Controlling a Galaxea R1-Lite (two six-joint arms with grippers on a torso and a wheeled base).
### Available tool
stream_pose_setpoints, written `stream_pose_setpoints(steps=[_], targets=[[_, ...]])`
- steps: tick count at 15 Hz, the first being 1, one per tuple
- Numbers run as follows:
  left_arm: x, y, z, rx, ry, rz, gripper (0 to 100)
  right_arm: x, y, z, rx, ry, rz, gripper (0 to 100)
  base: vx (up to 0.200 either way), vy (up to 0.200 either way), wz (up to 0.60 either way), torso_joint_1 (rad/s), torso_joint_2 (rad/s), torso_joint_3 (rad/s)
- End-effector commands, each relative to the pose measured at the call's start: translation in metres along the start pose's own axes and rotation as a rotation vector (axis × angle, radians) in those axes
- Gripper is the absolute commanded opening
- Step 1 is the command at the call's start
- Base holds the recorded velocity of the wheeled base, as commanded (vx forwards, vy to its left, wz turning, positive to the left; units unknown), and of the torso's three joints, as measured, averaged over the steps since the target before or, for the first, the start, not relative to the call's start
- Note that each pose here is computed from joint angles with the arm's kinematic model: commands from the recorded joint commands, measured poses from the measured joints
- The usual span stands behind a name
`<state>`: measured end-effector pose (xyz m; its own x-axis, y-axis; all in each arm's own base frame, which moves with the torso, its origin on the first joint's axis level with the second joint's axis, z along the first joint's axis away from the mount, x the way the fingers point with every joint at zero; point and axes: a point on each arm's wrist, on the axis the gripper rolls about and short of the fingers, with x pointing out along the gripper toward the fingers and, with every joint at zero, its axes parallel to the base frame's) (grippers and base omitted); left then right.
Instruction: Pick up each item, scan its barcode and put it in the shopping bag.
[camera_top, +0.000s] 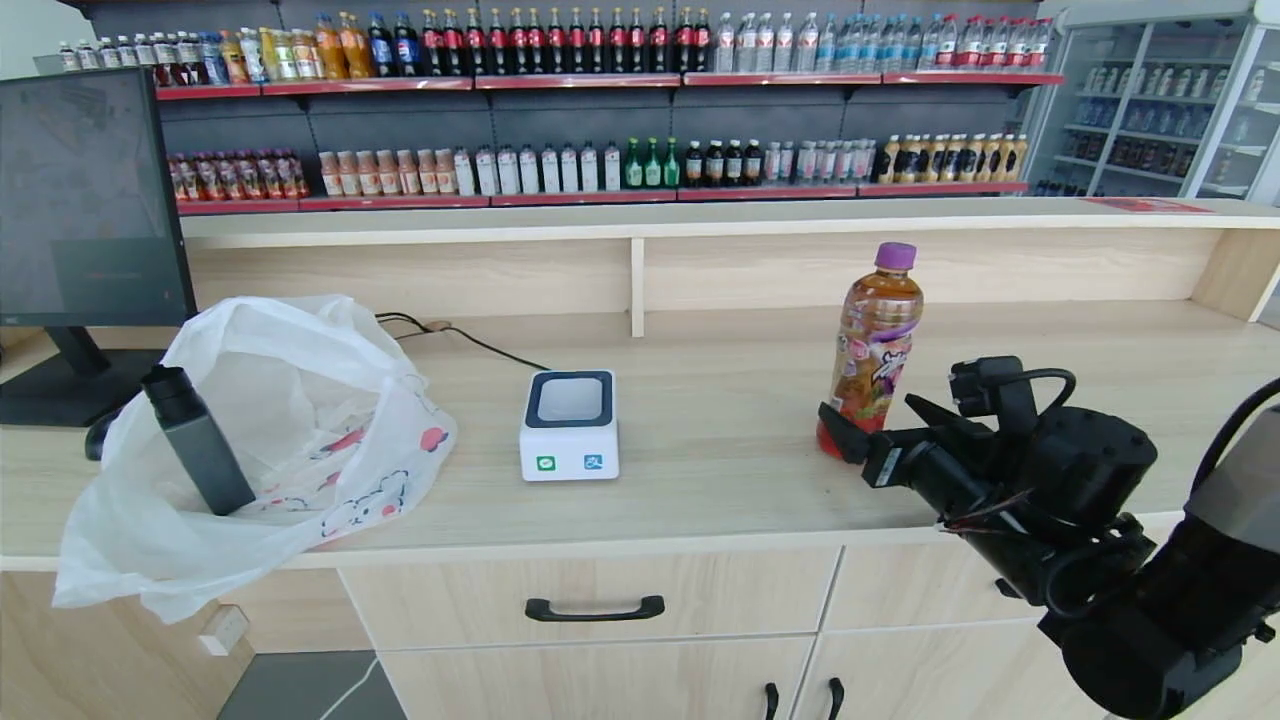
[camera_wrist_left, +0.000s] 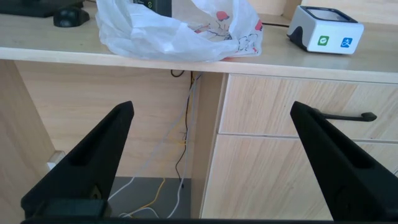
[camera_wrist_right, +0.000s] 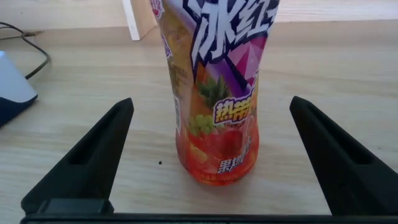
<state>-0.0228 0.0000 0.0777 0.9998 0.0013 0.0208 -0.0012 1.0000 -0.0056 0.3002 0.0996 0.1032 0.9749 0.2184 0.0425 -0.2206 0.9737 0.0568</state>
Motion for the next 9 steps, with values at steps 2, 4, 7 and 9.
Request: stream_pose_setpoints(steps=[2, 4, 7, 9], targets=[[0.0, 0.0, 0.0, -0.001, -0.001, 0.0, 100, 0.016, 0.0, 0.0, 0.003, -0.034, -0.004, 100, 0.0, 0.0, 0.0, 0.0, 0.0, 0.0], [0.0, 0.0, 0.0, 0.002, -0.001, 0.0, 100, 0.024, -0.005, 0.004, 0.003, -0.063, -0.021, 100, 0.0, 0.0, 0.0, 0.0, 0.0, 0.0], [0.0, 0.0, 0.0, 0.004, -0.002, 0.0, 100, 0.041, -0.008, 0.007, 0.005, -0.107, -0.031, 100, 0.0, 0.0, 0.0, 0.0, 0.0, 0.0], [0.0, 0.0, 0.0, 0.004, -0.001, 0.0, 100, 0.045, -0.01, 0.003, 0.004, -0.106, -0.035, 100, 0.0, 0.0, 0.0, 0.0, 0.0, 0.0]])
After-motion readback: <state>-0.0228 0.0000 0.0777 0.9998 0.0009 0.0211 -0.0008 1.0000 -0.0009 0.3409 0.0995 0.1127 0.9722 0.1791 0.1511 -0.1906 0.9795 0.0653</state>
